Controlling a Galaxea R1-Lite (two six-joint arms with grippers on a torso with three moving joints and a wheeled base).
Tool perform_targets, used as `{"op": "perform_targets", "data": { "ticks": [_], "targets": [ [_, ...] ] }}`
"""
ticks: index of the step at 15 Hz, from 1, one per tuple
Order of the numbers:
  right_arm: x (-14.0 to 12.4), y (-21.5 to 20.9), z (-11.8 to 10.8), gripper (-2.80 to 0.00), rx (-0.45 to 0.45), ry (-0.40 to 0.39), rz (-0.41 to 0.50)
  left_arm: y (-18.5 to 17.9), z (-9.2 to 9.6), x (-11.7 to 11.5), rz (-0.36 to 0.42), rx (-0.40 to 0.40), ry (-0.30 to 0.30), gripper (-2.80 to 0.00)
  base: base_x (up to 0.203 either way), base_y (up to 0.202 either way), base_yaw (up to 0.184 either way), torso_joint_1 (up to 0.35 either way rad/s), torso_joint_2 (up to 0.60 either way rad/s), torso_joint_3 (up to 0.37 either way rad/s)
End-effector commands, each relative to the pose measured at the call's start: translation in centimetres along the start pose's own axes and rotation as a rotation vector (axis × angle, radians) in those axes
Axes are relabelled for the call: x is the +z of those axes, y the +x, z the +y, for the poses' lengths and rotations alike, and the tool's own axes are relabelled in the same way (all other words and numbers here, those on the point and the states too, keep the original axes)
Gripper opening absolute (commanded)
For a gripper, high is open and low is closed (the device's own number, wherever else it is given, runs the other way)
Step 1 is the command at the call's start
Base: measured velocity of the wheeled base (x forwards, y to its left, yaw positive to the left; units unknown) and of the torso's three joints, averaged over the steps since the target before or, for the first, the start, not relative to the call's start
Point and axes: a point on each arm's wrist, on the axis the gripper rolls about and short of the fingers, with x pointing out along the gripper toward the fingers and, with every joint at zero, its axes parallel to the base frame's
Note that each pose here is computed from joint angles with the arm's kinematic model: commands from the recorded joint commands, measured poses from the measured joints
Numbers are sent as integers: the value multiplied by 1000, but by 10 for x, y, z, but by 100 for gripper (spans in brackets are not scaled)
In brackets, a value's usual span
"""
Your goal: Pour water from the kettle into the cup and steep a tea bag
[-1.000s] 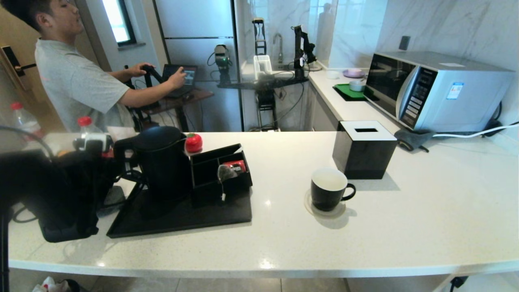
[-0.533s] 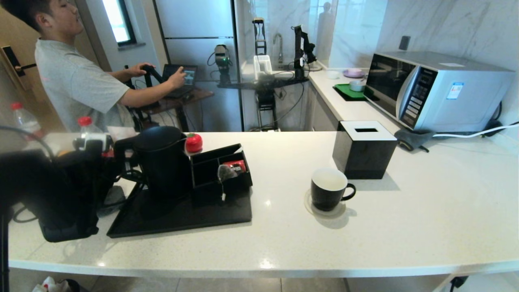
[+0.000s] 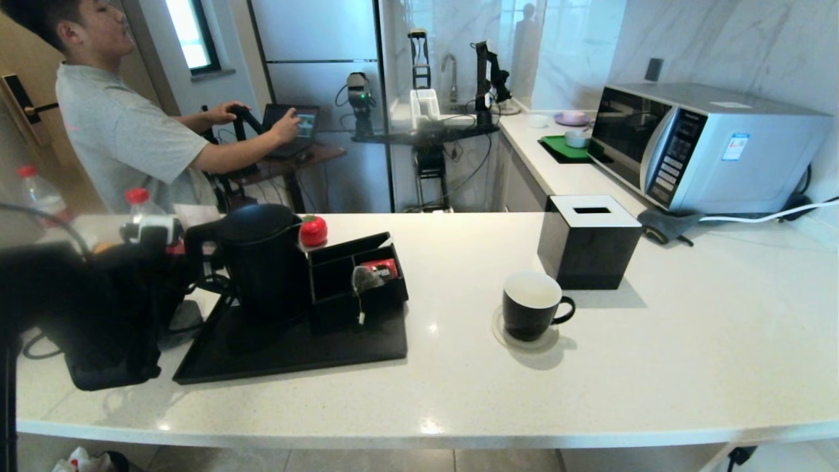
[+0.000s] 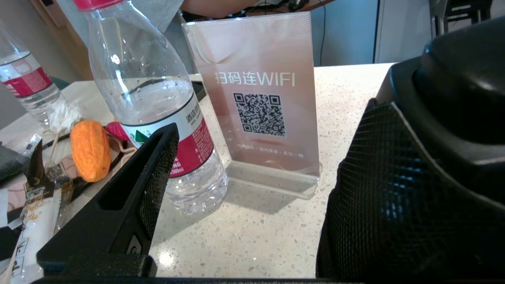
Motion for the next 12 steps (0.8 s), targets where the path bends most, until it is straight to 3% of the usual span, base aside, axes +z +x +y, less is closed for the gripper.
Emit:
{"op": "perform_targets", "data": {
  "ticks": [1, 12],
  "targets": [
    [0, 0, 0, -280, 0, -1, 1, 2, 2, 6, -58, 11, -2, 0, 0, 0, 0, 0, 0, 0],
    [0, 0, 0, -280, 0, -1, 2, 6, -2, 7, -70, 5, -2, 0, 0, 0, 0, 0, 0, 0]
  ]
}}
